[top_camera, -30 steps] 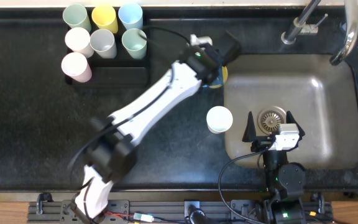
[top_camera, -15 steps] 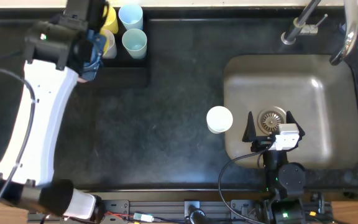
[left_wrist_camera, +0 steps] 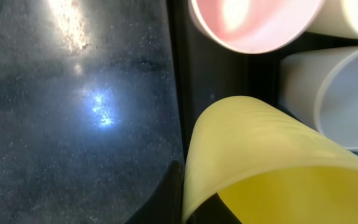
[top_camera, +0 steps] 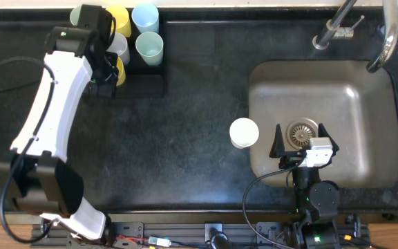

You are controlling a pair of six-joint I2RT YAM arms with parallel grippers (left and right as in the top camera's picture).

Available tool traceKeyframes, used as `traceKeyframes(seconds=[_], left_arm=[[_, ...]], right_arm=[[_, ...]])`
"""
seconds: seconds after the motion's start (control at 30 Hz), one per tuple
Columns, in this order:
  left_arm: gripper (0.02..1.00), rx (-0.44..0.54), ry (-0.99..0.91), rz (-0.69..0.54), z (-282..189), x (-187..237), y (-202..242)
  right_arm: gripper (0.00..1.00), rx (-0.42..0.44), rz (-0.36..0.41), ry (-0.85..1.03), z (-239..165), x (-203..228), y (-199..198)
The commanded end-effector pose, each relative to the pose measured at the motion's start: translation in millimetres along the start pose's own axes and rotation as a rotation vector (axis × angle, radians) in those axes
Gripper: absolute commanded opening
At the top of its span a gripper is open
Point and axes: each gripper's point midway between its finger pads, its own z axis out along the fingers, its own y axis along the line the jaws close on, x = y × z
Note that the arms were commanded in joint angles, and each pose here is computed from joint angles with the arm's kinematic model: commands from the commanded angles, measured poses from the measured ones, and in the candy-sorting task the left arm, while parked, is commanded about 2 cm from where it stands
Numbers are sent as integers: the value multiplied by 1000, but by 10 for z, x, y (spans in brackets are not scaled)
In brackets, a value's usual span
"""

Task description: Store Cups

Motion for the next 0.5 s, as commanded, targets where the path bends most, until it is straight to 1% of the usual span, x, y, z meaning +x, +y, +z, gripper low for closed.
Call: traceKeyframes(seconds=[0.03, 0.4, 0.5], left_arm=[[36, -35, 10, -28, 127, 50, 21], [36, -106, -3, -44, 432, 76, 32], [36, -110, -17, -43, 484, 60, 18]], right_arm=[[993, -5, 0, 1, 3, 36, 6], [998, -5, 0, 1, 3, 36, 7], [998, -5, 0, 1, 3, 36, 7]])
